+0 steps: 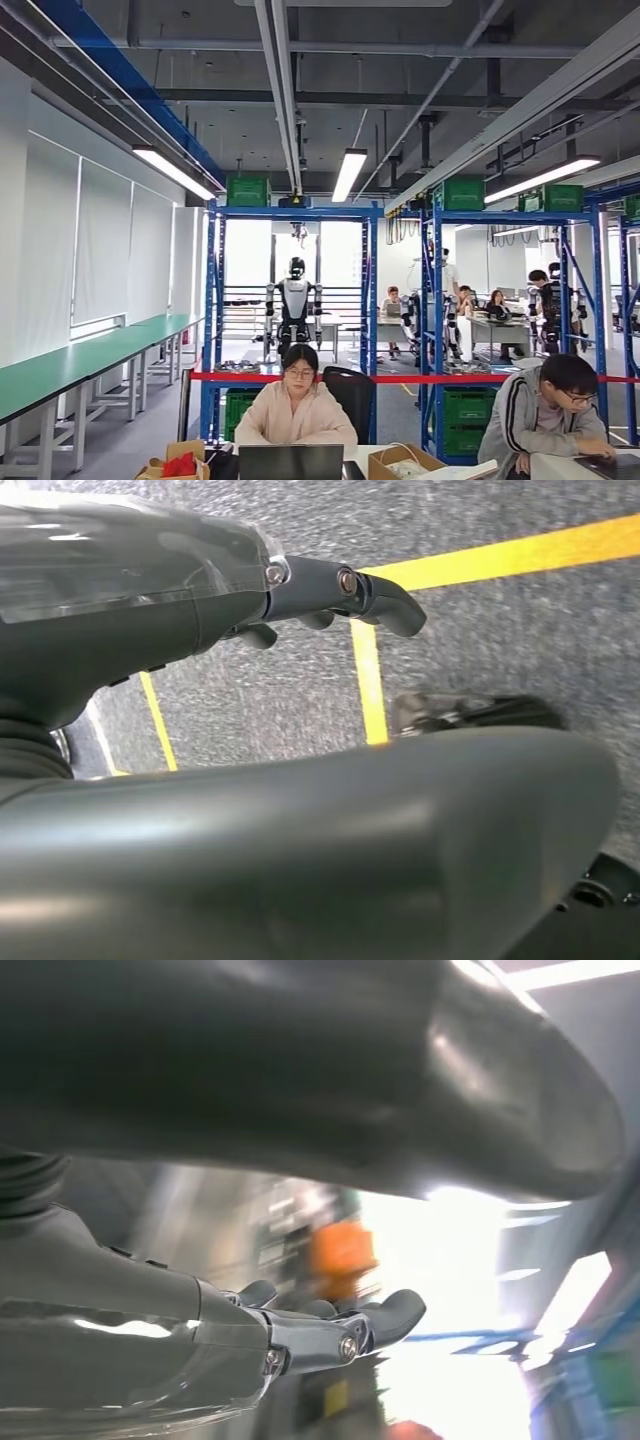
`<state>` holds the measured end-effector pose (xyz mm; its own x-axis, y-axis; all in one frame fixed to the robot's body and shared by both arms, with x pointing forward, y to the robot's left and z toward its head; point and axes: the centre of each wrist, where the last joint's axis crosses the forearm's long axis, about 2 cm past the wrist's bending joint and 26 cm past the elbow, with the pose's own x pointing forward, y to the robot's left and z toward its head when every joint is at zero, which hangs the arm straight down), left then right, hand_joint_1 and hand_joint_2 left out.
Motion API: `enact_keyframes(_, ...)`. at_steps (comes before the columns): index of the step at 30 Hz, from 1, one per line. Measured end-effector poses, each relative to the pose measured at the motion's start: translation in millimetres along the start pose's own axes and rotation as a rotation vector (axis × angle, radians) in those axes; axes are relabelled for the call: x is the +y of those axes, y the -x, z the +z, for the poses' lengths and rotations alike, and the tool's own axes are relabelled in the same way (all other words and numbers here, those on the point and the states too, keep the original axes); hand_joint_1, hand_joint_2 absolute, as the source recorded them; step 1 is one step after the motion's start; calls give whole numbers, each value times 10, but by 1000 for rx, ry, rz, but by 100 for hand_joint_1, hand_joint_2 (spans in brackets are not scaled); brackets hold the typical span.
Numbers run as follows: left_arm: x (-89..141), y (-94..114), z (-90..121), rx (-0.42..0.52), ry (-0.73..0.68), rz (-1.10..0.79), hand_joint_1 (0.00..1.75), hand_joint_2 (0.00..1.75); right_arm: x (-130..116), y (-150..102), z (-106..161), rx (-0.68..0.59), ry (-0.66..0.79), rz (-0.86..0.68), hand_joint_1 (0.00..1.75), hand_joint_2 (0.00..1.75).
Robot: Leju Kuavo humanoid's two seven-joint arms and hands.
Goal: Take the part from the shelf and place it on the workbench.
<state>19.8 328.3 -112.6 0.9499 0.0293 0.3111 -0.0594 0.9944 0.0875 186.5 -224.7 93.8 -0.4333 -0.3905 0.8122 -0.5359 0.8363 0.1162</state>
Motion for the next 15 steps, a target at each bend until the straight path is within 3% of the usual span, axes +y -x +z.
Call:
enact_keyframes(10, -23, -7, 0, -3, -7, 13, 0, 0, -62, 617, 776, 427, 76, 127, 0, 0)
enact_keyframes(13, -33, -10, -1, -4, -7, 11, 0, 0, -81, 851, 1121, 622, 128, 152, 0, 0)
enact_keyframes(15, -36, -10, -1, -4, -5, 8, 0, 0, -103, 969, 1395, 817, 181, 165, 0, 0)
